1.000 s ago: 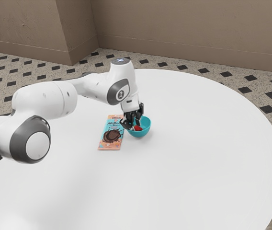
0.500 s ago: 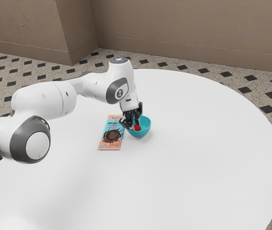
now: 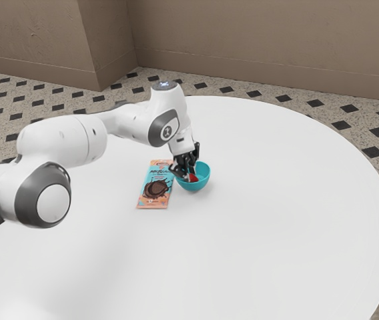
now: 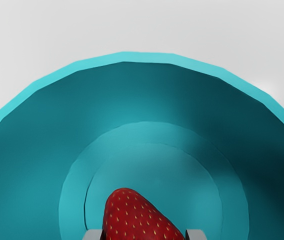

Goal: Take strawberry from the bowl

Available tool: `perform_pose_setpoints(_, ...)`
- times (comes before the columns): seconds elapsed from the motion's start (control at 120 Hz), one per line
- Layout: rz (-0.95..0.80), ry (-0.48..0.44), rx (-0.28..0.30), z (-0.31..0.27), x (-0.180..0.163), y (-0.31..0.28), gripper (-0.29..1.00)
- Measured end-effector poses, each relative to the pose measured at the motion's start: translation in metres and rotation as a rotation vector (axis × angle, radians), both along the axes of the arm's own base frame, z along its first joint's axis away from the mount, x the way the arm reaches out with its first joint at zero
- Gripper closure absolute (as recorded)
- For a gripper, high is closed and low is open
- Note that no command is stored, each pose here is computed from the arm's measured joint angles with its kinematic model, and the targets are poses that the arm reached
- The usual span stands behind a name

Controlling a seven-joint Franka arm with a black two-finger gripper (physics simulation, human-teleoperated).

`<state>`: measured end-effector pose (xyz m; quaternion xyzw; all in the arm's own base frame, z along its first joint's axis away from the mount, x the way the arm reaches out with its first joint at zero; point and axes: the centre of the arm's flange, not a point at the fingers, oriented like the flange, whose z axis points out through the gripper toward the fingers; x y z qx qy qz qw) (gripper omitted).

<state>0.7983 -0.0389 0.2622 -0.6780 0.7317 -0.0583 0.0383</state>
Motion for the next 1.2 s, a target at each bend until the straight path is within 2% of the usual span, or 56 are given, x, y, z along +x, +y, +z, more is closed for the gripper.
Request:
perform_pose_setpoints(0.367, 0.012, -0.015, -0.009, 0.007, 0.001, 0.0, 0.64)
perform_pose_setpoints(0.542, 0.008, -0.051, -0.01, 0.036, 0.003, -0.005, 0.67)
perform_pose_setpoints(0.683, -0.077, -0.107, -0.013, 0.082, -0.003, -0.075, 0.68)
perform_pose_setpoints(0.808, -0.163, -0.118, -0.025, 0.092, -0.018, -0.149, 0.65)
perform_pose_setpoints(0.9, -0.172, -0.1, -0.033, 0.073, -0.021, -0.163, 0.47)
perform_pose_setpoints(0.983, -0.154, -0.107, -0.035, 0.085, -0.025, -0.169, 0.32)
perform_pose_setpoints(1.033, -0.097, -0.115, -0.012, 0.129, -0.044, -0.16, 0.25)
perform_pose_setpoints(1.1, 0.089, -0.138, 0.022, 0.233, -0.101, -0.111, 0.18)
perform_pose_setpoints(1.133, 0.205, -0.146, 0.012, 0.271, -0.122, -0.081, 0.16)
perform_pose_setpoints(1.2, 0.416, -0.125, -0.041, 0.311, -0.134, -0.04, 0.11)
